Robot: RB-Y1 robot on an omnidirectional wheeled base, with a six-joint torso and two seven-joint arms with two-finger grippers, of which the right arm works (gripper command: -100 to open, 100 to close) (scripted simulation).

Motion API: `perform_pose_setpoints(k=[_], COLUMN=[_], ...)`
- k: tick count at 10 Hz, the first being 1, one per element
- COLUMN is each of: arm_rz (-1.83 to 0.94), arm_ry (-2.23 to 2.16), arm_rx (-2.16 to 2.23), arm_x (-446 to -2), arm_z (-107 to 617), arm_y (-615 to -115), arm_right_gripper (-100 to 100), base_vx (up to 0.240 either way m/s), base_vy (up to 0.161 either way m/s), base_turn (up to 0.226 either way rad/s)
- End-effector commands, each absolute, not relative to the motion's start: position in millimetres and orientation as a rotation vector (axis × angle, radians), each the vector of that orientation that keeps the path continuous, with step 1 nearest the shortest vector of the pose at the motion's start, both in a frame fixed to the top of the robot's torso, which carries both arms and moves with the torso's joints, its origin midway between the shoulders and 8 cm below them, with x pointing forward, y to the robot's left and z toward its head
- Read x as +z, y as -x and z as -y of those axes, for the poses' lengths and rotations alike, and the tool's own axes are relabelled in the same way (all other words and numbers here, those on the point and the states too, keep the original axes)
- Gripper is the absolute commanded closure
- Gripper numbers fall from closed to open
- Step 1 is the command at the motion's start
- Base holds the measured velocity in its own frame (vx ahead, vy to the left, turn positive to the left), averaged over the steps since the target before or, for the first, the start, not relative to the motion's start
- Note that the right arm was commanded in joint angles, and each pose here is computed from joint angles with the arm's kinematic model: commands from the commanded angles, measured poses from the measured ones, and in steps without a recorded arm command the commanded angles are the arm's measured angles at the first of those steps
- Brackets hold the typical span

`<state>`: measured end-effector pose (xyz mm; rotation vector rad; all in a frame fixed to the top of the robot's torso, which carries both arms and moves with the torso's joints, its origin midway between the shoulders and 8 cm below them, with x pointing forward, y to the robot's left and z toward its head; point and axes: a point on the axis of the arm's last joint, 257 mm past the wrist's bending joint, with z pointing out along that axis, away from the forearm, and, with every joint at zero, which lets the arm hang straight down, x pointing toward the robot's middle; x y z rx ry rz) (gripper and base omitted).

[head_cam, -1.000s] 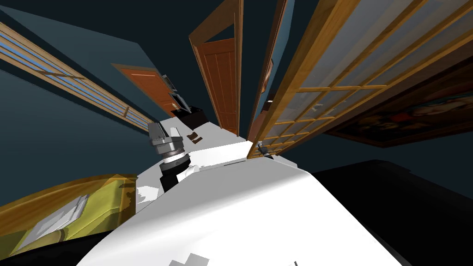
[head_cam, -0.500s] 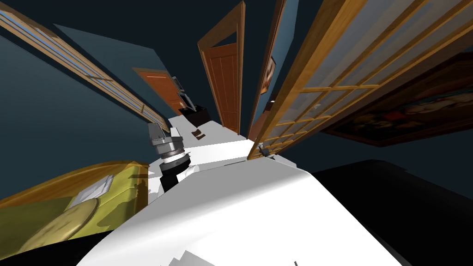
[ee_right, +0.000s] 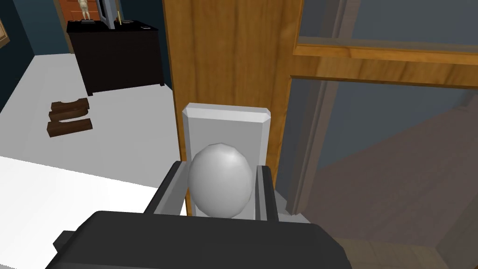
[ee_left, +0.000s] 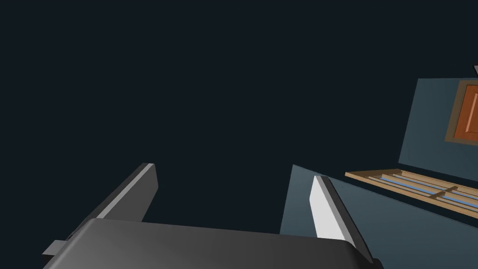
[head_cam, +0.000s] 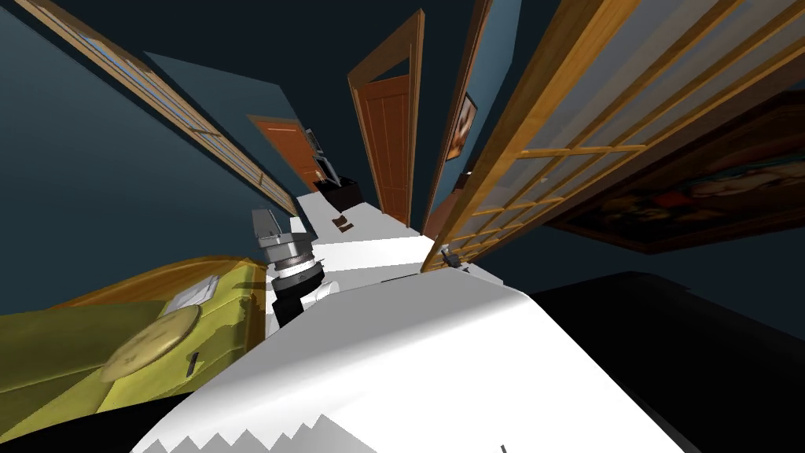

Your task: Pull the door open

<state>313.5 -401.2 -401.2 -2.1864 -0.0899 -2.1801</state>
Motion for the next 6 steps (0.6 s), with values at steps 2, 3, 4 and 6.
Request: perform_pose_setpoints(k=[2,3,4,6], arm_rz=[0.105,0.108,0.114,0.124], arm_ry=[2.177,2.175,2.171,2.164], arm_rx=[-2.171,-2.170,-2.167,-2.162], arm_x=[-401.5,-401.3,-401.1,-400.5], arm_z=[401.6,402.0,402.7,403.9], arm_y=[-302.8,-300.9,-297.3,-291.1], arm_right_gripper=[100,100,100,100], base_vx=[-0.188,-0.192,-0.157,-0.181], base_vy=[-0.078,-0.053,-0.044,-0.059], base_turn=[0.156,0.127,0.107,0.154])
